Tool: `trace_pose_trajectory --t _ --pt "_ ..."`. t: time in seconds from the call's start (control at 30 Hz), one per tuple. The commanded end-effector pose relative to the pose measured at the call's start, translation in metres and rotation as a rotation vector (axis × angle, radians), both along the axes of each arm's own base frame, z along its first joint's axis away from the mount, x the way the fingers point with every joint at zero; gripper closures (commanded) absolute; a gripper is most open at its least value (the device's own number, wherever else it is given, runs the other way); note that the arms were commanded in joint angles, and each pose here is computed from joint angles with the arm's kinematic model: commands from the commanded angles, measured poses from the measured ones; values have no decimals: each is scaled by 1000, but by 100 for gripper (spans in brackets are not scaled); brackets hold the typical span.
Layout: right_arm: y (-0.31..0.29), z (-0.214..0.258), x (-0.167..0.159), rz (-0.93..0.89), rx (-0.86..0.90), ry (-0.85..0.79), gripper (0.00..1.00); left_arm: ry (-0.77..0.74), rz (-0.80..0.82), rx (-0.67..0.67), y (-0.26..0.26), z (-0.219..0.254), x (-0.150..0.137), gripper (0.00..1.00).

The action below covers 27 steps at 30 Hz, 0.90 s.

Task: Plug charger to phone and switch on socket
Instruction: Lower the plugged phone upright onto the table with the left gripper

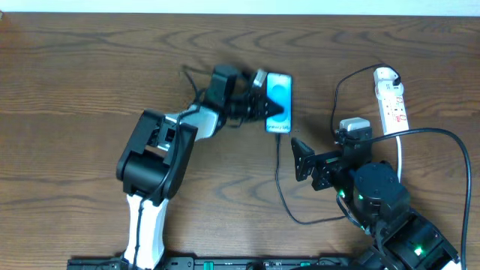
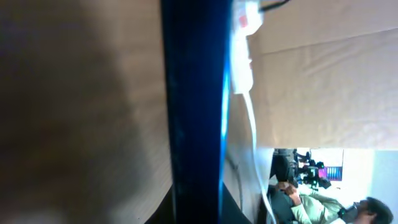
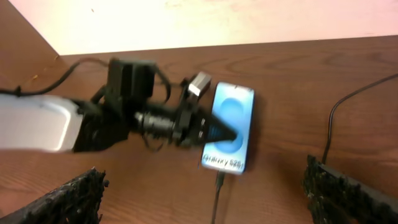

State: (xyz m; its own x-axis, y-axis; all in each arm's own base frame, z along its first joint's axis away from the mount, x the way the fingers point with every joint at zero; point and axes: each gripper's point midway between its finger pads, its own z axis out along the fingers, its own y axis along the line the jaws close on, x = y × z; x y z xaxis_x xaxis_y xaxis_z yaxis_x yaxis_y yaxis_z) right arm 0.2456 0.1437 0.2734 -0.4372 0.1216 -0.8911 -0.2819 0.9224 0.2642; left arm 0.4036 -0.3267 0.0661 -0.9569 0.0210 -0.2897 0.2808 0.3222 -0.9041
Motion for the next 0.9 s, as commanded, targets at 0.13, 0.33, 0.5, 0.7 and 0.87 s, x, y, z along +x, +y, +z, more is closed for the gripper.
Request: trace_pose_trajectory --t 0.13,0.33,0.5,0.7,0.87 --pt "-1 1 4 -22 7 9 1 132 -90 -48 -24 -11 -6 93" --pt "1 -6 7 -23 -10 29 1 174 -86 -44 -26 -16 -8 93" --pt "2 -7 7 -23 -13 34 1 202 -60 -6 -27 -27 -10 93" --pt "2 -7 7 -23 -14 34 1 254 -28 48 -25 -40 -13 92" --pt "2 -8 7 -23 -16 37 1 286 -27 63 -23 -44 -17 93"
